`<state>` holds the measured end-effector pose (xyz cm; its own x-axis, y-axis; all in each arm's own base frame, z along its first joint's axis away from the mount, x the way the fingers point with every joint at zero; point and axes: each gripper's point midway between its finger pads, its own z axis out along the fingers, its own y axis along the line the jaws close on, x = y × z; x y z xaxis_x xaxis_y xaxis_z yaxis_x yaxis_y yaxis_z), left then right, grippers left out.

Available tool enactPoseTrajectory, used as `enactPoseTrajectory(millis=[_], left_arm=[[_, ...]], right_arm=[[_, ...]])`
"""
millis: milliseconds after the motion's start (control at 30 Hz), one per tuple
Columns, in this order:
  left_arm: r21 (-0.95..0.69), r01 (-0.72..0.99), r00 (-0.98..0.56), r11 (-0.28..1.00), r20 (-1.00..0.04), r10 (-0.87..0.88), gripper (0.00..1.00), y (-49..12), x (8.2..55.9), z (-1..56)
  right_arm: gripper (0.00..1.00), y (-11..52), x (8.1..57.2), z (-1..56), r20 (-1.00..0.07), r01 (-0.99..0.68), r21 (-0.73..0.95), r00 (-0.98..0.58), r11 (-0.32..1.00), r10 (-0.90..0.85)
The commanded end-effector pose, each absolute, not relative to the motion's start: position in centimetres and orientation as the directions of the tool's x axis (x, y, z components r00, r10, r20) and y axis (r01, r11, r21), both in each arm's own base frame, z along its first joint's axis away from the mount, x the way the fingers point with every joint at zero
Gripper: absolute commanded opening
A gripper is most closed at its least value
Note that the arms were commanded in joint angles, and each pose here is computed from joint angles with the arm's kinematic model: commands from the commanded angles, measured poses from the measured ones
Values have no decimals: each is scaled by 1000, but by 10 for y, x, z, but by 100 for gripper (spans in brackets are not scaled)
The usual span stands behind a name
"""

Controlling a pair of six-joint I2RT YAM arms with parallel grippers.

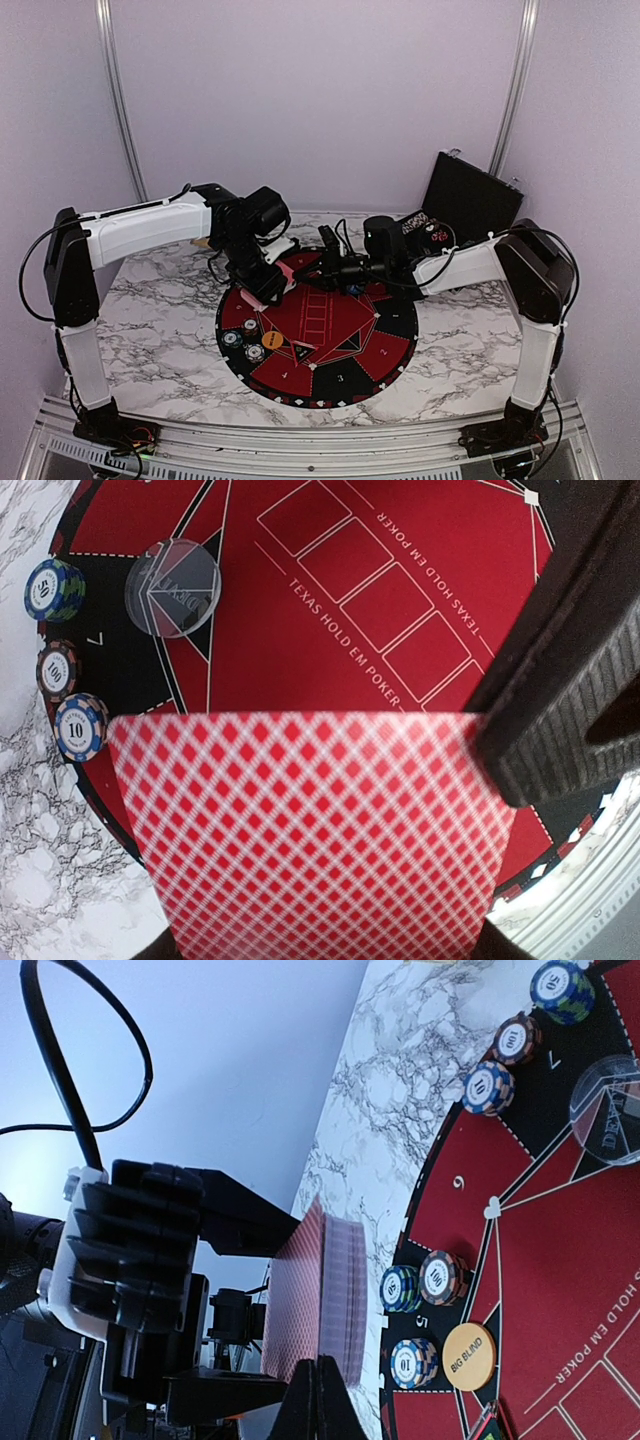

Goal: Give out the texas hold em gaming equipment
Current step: Pick up the poker card from the face-down deck piles.

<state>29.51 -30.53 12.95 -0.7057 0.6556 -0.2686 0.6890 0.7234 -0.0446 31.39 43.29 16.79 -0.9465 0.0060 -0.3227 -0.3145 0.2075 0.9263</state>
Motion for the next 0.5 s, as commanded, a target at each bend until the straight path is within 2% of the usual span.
enactPoseTrajectory(millis=[0,367,467], left_arm=[[-39,691,-699,722,-291,654,34,-303,297,136],[-39,692,-698,721,-294,653,34,-304,298,137],[-41,692,-697,721,-296,653,34,-304,298,138]], right_arm=[[0,435,320,182,-340,-331,925,-940,185,21],[0,430,322,183,-340,-329,925,-940,190,31],[3,432,321,185,-346,-336,923,-938,188,27]])
